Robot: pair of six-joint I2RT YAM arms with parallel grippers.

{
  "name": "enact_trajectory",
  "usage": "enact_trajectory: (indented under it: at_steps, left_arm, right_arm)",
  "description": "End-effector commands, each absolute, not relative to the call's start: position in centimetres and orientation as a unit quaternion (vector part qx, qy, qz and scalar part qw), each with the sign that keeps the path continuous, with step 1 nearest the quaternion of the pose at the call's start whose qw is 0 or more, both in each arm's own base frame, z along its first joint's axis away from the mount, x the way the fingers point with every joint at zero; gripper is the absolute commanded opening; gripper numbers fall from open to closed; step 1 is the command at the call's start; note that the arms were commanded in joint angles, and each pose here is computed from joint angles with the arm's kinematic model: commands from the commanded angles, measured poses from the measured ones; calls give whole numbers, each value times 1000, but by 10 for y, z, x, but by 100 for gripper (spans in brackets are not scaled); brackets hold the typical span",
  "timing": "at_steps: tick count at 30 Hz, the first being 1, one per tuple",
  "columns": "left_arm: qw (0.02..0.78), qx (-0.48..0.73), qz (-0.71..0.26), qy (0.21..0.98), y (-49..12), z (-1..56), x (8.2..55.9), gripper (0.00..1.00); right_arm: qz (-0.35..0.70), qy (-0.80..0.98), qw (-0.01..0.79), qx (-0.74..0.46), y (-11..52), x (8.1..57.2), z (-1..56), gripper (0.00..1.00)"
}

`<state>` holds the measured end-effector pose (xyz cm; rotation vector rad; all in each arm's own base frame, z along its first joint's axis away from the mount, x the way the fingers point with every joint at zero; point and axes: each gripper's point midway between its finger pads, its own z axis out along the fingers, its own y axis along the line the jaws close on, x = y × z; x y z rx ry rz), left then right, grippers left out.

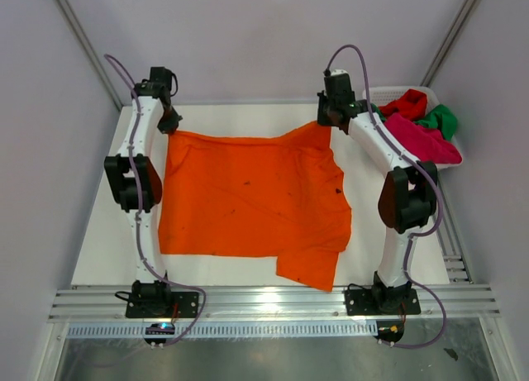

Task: Fold and stack the t-shirts
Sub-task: Grap the side of the flattened tshirt furthest away from the robot with both arms, then fold the flattened tshirt in 1/3 of the way

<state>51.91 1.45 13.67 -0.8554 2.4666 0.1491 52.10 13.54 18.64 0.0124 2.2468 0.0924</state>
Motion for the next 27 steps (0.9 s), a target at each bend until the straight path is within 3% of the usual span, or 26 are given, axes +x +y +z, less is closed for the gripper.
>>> enact_trajectory:
  at_steps: [1,11,22,27]
  left_arm:
    - [306,-298,6,904,3,192,520,1]
    - [332,-266,-16,905,-3,221,516,4]
    - [326,-258,69,907,26,213,507,4]
    - [319,-257,63,910,23,212,504,4]
  right_arm:
    - [34,893,449,3,134,524,204,3]
    - [15,879,476,5,127,533,219,3]
    - [-16,869,494,29,106,538,232,3]
    - [-9,863,503,34,104,536,241,3]
